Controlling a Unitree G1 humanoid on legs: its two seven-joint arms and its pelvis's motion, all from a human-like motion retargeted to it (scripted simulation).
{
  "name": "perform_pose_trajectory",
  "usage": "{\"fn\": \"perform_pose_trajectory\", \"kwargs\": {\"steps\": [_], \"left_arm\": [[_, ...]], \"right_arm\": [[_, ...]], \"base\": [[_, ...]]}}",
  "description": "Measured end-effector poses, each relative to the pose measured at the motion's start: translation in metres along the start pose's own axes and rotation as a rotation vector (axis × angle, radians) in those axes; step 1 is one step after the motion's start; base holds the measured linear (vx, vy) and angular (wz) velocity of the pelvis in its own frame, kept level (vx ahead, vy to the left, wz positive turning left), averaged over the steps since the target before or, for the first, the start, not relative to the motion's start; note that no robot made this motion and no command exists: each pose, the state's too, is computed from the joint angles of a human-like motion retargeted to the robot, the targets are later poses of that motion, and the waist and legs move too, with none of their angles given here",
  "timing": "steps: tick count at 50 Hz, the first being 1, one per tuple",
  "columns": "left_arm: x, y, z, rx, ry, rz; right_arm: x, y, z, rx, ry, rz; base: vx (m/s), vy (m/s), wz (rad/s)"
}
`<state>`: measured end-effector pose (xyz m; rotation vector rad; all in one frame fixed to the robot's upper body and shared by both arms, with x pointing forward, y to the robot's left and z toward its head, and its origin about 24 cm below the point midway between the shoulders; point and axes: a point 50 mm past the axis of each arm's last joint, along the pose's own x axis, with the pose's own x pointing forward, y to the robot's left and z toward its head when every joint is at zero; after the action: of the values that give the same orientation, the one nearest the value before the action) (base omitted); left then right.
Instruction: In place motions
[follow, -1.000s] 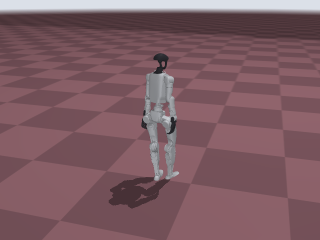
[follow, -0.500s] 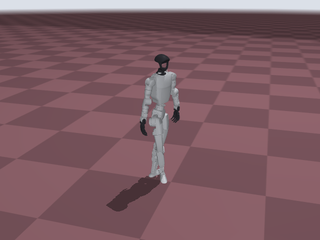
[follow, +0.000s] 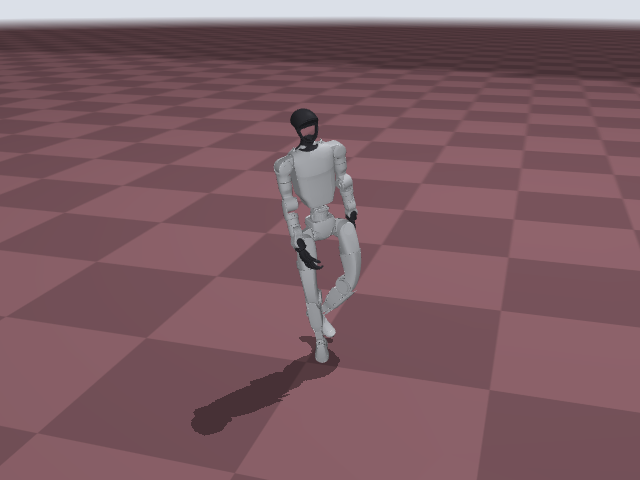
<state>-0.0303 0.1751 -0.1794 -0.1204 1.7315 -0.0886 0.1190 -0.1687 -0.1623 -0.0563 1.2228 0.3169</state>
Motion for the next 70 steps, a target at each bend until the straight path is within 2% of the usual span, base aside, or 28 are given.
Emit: {"fn": "perform_pose_trajectory", "kwargs": {"steps": [8, 13, 19, 22, 25, 30, 40, 48, 53, 57, 62, 65, 70], "left_arm": [[-0.001, 0.004, 0.006, 0.019, -0.01, 0.015], [-0.004, 0.008, 0.024, 0.061, -0.052, 0.039], [-0.006, 0.01, 0.032, 0.066, -0.082, 0.033], [-0.009, 0.011, 0.047, 0.092, -0.12, 0.06], [-0.009, 0.008, 0.052, 0.109, -0.144, 0.057], [-0.008, 0.004, 0.049, 0.097, -0.142, 0.042], [-0.002, -0.002, 0.022, 0.064, -0.033, 0.016], [-0.002, -0.004, 0.013, 0.033, 0.024, -0.004], [-0.007, 0.003, 0.043, 0.14, -0.067, 0.005], [-0.015, 0.008, 0.075, 0.269, -0.146, 0.037], [-0.021, 0.004, 0.096, 0.32, -0.209, 0.059], [-0.021, 0.004, 0.099, 0.317, -0.219, 0.075], [-0.019, 0.013, 0.084, 0.226, -0.194, 0.079]], "right_arm": [[0.0, 0.0, -0.006, -0.013, 0.034, 0.008], [-0.008, -0.009, -0.053, 0.109, 0.203, -0.058], [-0.038, -0.005, -0.132, 0.198, 0.594, -0.099], [-0.052, -0.006, -0.156, 0.266, 0.671, -0.143], [-0.061, 0.0, -0.172, 0.282, 0.739, -0.091], [-0.056, 0.0, -0.166, 0.19, 0.722, -0.081], [-0.016, 0.018, -0.101, 0.111, 0.45, 0.008], [0.0, 0.028, -0.055, -0.11, 0.277, 0.095], [-0.007, 0.016, -0.075, -0.173, 0.362, 0.025], [-0.023, 0.013, -0.116, -0.059, 0.518, 0.016], [-0.041, 0.018, -0.15, 0.054, 0.657, 0.028], [-0.039, 0.014, -0.146, 0.038, 0.661, -0.001], [-0.015, 0.01, -0.094, -0.112, 0.473, -0.006]], "base": [[0.0, 0.09, -0.57], [-0.09, 0.04, -0.08], [0.13, -0.08, 0.36], [-0.05, -0.05, -0.43], [0.04, -0.02, -0.07], [-0.04, 0.01, -0.21], [-0.06, 0.01, -0.08], [-0.08, 0.01, -0.12], [-0.13, 0.05, 0.39], [-0.09, 0.03, 0.57], [-0.04, 0.01, 0.13], [-0.06, -0.02, -0.95], [-0.1, -0.03, -2.18]]}}
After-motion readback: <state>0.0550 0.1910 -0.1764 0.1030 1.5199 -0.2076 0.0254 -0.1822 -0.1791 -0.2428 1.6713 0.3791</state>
